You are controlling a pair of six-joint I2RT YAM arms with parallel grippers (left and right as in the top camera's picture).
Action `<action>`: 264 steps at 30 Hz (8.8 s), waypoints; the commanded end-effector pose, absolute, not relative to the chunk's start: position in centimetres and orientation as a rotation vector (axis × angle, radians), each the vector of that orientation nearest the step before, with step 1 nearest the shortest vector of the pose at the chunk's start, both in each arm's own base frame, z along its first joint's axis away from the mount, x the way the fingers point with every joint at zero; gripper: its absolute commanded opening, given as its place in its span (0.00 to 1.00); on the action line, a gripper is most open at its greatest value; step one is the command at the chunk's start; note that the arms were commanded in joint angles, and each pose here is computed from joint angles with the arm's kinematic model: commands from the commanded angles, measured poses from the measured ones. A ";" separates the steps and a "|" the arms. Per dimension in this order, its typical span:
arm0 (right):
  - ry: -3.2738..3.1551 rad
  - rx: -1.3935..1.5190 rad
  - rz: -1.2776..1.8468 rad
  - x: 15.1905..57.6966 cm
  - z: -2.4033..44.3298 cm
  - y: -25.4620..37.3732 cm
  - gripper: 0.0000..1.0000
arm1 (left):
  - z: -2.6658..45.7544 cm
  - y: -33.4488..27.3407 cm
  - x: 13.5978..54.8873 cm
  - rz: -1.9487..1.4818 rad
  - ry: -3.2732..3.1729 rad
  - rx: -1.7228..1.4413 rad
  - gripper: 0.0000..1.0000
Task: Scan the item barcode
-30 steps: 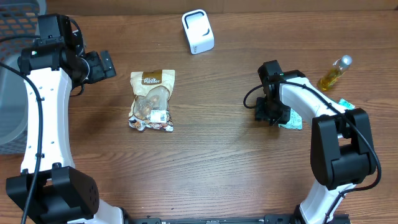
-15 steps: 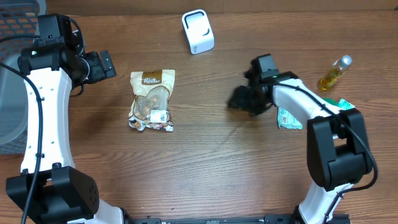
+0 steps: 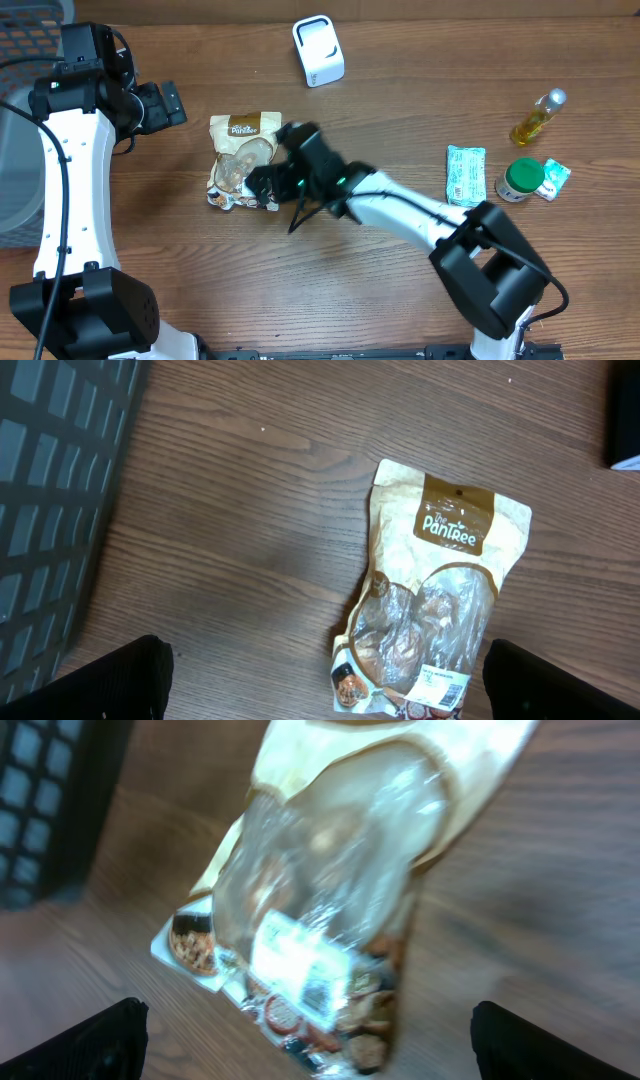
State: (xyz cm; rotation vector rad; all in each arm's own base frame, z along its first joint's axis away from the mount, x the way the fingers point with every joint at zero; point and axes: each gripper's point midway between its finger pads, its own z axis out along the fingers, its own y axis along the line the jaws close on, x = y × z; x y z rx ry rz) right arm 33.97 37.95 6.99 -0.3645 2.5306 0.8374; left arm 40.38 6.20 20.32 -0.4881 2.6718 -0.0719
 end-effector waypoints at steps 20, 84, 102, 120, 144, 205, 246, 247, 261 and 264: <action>2.463 -0.351 0.681 33.4 7.6 38.8 1.00 | 20.4 6.5 40.6 -0.059 2.671 -0.482 0.99; 2.603 0.062 0.349 41.0 4.6 24.0 1.00 | 6.6 3.3 39.6 -0.129 2.703 -0.480 0.04; 2.649 0.147 0.413 41.8 4.3 21.3 1.00 | -0.1 1.1 43.1 -0.114 2.533 -0.408 0.04; 2.636 0.146 0.421 42.1 4.4 21.5 1.00 | 3.6 -11.6 41.3 -1.014 2.476 -0.010 0.04; 2.551 0.138 0.468 43.7 5.7 22.2 1.00 | 7.1 -6.2 37.0 -0.554 2.773 -0.211 0.04; 2.625 -0.395 0.850 39.2 5.8 24.9 1.00 | 9.3 -11.4 35.2 -0.419 3.061 0.165 0.09; 2.717 -0.551 1.169 33.9 3.2 29.7 0.94 | -0.2 -6.4 31.9 0.017 3.293 0.194 0.07; 2.712 -0.561 1.179 33.7 3.3 29.9 0.94 | -0.2 -6.2 32.1 0.036 3.287 0.195 0.07; 2.734 -0.466 1.052 35.8 2.6 27.4 0.96 | -0.3 -5.8 32.9 0.082 3.247 0.245 0.07; 2.748 -0.413 1.075 36.1 3.0 26.1 0.96 | -0.3 -5.8 33.0 0.083 3.247 0.247 0.07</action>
